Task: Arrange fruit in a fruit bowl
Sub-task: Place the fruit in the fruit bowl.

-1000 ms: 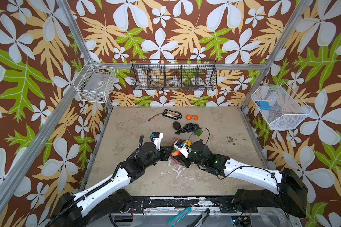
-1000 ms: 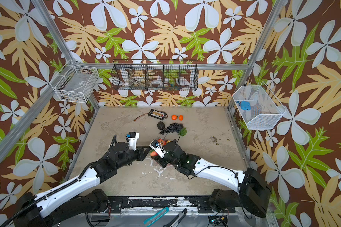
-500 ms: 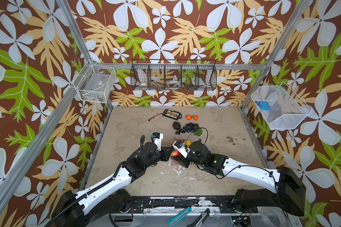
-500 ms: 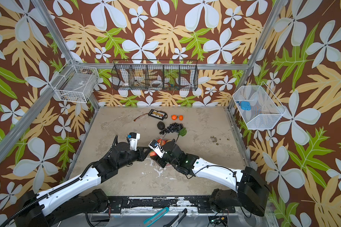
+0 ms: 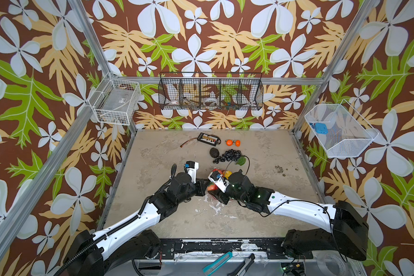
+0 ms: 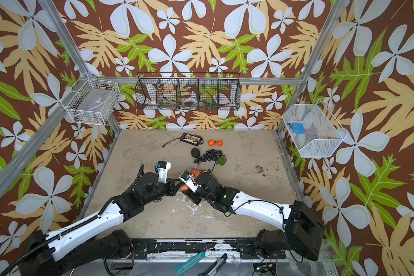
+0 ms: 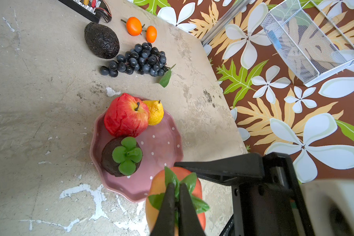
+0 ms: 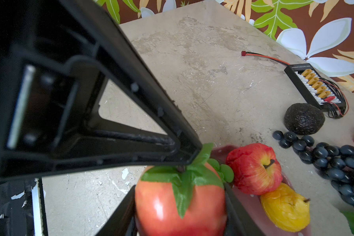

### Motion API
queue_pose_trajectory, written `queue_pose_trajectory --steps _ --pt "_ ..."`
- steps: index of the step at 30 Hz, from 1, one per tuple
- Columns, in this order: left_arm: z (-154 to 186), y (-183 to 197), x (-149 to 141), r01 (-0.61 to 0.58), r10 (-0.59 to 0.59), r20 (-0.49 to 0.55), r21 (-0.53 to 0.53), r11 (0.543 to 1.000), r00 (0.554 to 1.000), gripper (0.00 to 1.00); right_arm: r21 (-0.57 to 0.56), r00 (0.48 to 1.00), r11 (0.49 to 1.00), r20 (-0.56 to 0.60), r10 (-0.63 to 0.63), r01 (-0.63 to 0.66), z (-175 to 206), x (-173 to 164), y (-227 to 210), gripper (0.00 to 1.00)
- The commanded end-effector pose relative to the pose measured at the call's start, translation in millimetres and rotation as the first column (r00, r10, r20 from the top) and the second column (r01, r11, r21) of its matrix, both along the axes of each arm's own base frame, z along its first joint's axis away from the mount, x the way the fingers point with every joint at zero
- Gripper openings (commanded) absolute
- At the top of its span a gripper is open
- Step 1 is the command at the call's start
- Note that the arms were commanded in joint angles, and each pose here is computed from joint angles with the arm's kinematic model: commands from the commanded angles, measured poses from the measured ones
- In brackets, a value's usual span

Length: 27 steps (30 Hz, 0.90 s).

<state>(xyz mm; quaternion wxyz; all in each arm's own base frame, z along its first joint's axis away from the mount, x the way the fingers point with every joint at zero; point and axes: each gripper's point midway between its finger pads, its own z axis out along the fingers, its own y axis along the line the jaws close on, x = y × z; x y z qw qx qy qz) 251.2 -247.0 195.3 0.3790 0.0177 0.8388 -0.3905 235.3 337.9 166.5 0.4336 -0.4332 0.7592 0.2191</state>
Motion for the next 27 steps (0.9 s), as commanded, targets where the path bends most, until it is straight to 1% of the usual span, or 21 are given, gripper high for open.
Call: queue_pose_trajectory --steps 1,5,8,11,13,14,16,19,22,24,27 --pt "6.2 -2.8 1.5 0.009 -0.008 0.023 -0.023 1.0 1.0 0.05 0.043 1.0 0.999 0.015 -0.02 0.019 9.0 3.8 3.1 0.54" --pt "6.5 -4.0 1.6 0.01 -0.01 0.024 -0.036 0.999 1.0 0.02 0.043 1.0 0.999 0.01 -0.025 0.025 7.6 4.5 3.3 0.57" --pt "7.0 -2.5 3.2 -0.004 0.005 0.024 -0.041 0.999 1.0 0.01 0.053 1.0 0.998 0.003 -0.024 0.024 8.9 2.4 1.8 0.69" --pt "6.6 1.1 5.7 -0.031 0.032 0.027 -0.04 0.999 0.999 0.01 0.073 0.998 0.995 0.016 -0.066 0.064 16.7 2.7 -8.3 0.8" --pt "3.8 2.3 8.0 -0.043 0.044 0.025 -0.028 0.999 0.999 0.01 0.077 0.996 0.994 0.024 -0.083 0.081 20.9 0.7 -16.0 0.84" --pt "2.8 2.9 9.7 -0.05 0.051 0.027 -0.02 0.999 0.998 0.01 0.076 0.995 0.992 0.027 -0.099 0.097 23.5 0.6 -21.2 0.86" --pt "-1.8 3.4 12.4 -0.062 0.062 0.015 -0.001 0.998 0.998 0.0 0.069 0.989 0.988 0.036 -0.143 0.14 27.9 1.0 -34.1 0.87" --pt "-5.8 -1.5 15.2 -0.048 0.048 0.006 0.02 0.999 0.999 0.0 0.087 0.961 0.961 0.066 -0.267 0.261 42.4 5.4 -63.2 0.88" --pt "-10.8 -11.3 17.8 -0.022 0.022 -0.009 0.018 1.0 1.0 0.0 0.12 0.893 0.896 0.094 -0.44 0.428 57.7 12.7 -102.9 0.89" --pt "-15.0 -19.9 21.0 -0.007 0.008 -0.023 0.018 1.0 1.0 0.0 0.146 0.815 0.819 0.103 -0.57 0.555 66.2 17.2 -133.6 0.89" --pt "-18.7 -40.3 24.2 0.028 -0.027 -0.036 0.026 0.999 0.999 0.0 0.188 0.705 0.707 0.09 -0.703 0.681 71.0 16.4 -171.0 0.89"
